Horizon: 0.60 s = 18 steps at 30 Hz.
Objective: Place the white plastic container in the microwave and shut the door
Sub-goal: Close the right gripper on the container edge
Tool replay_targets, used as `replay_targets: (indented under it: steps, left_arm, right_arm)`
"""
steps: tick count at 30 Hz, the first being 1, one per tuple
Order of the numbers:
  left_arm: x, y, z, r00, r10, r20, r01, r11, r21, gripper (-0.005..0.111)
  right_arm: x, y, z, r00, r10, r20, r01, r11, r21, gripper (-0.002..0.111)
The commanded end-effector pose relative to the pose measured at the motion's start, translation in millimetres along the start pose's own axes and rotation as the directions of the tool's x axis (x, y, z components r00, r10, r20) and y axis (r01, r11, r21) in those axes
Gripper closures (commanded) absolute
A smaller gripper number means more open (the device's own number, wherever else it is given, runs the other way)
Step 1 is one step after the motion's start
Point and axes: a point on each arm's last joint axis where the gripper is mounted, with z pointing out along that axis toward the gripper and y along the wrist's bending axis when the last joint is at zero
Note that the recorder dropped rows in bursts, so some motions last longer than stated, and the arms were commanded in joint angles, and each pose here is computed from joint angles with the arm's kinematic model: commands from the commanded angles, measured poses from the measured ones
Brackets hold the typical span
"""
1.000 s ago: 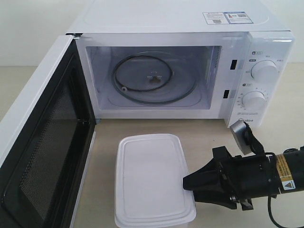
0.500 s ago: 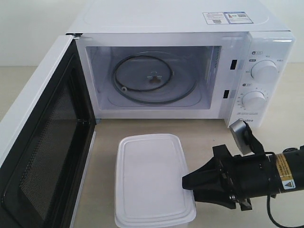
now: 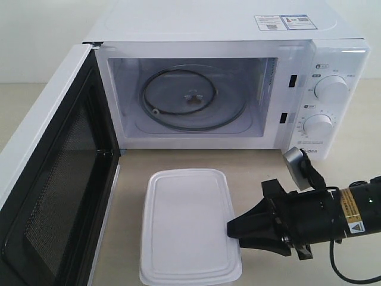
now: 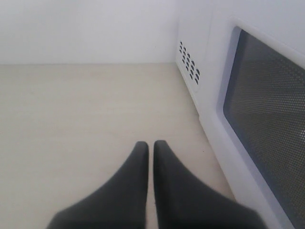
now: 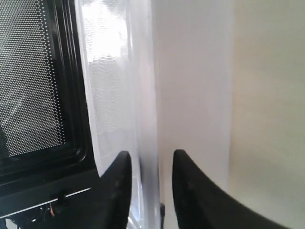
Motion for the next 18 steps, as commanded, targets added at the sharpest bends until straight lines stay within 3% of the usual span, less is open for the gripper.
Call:
replay_targets:
  steps: [1,18]
  left_arm:
    - [0.4,0.2,0.1,1.0,-0.007,0.003,0.007,1.0,-0.002,0.102]
    - [0.4,0.2,0.1,1.0,-0.007,0.003,0.007,1.0,-0.002,0.102]
  right_arm:
    - [-0.7,-3.6,0.1,1.0,0.007,0.004,-0.008,0.999,0.044,0.079]
    - [5.5,-0.4,7.8,0.999,-0.011,-0.046,0.013,0.999,0.049,0.079]
